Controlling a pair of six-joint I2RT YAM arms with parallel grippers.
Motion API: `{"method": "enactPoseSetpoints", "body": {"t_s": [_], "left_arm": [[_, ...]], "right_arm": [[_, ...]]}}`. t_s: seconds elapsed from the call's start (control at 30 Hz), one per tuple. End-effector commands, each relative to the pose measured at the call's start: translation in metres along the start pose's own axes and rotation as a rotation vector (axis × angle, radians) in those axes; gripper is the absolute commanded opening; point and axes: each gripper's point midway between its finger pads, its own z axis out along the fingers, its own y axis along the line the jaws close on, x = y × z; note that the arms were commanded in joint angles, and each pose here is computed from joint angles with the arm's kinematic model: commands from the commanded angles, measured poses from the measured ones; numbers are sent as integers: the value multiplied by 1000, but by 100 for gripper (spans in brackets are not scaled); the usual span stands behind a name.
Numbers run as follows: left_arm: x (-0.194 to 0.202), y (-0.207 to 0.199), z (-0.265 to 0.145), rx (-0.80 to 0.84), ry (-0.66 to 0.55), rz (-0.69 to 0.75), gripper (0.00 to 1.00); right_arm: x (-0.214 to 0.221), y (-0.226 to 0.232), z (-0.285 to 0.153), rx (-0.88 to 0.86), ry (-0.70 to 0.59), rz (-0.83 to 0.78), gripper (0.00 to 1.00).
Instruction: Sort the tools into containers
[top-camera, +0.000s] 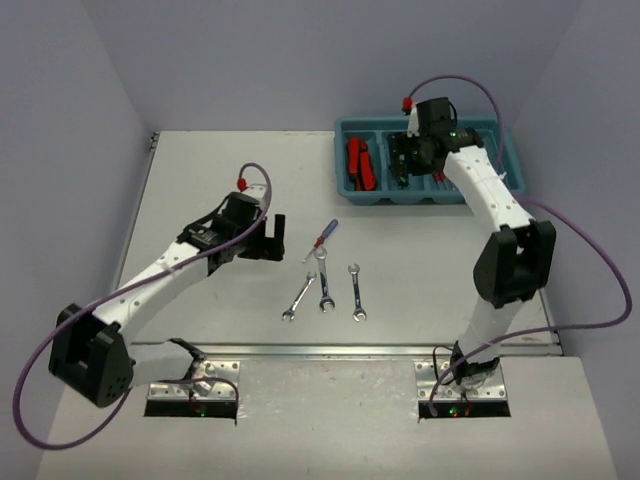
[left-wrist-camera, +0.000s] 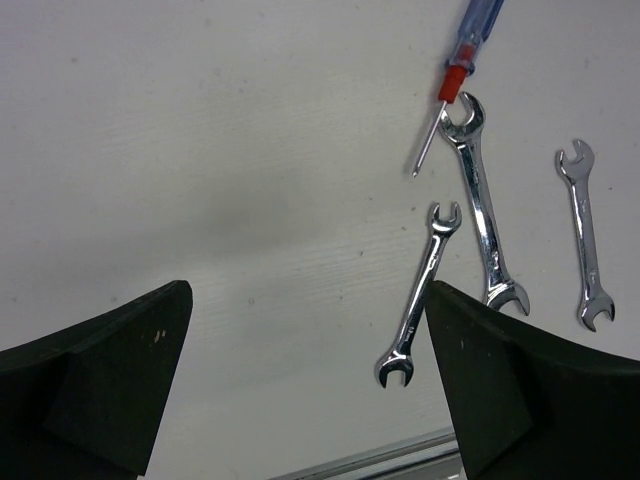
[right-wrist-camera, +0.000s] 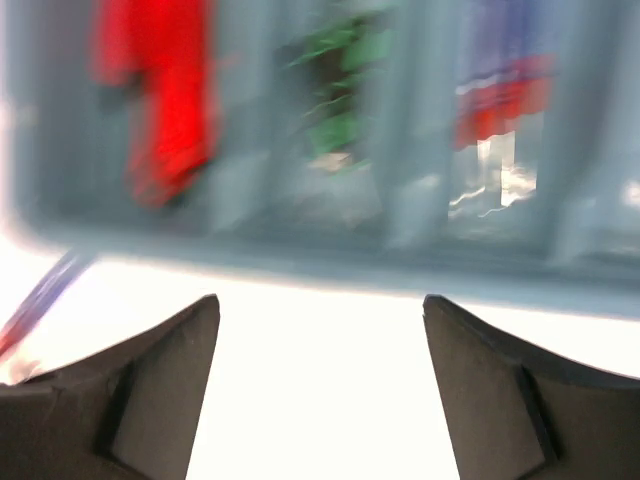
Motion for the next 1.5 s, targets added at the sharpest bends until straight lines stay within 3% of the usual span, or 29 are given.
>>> {"method": "enactPoseSetpoints", "body": {"t_s": [0.0,0.13,0.23,0.5,0.67,0.77,0.83,1.0,1.1,1.27,1.4,1.47], "left_arm": [[-8,-61,14,58,60,109,100],[-27,-104,36,95,61,143,100],[-38,-119,63,107,56,154,100],[-35,-129,174,24,153,231,78],[-34,-124,205,13,177,220,62],[-30,-111,214,-26,198,210,58],[-27,-103,217,-50,206,202,56],[-20,-92,219,-65,228,188,27],[-23,-87,214,-76,221,164,17],[-65,-72,183,-103,98,37,1],[-105,-79,133,-27,-69,-98,0],[-108,-81,113,5,-108,-152,0]], "right_arm": [[32,84,-60,-285,-44,2,87],[64,99,-77,-379,-35,29,92],[80,92,-91,-359,-58,27,92],[78,66,-141,-269,-200,53,93],[74,69,-155,-304,-265,58,95],[74,78,-155,-352,-259,48,95],[75,82,-153,-373,-257,50,95],[76,92,-151,-427,-259,46,95],[76,97,-153,-462,-285,51,99],[82,136,-168,-724,-306,40,99],[97,174,-167,-963,-224,69,99],[102,184,-162,-995,-215,81,99]]}}
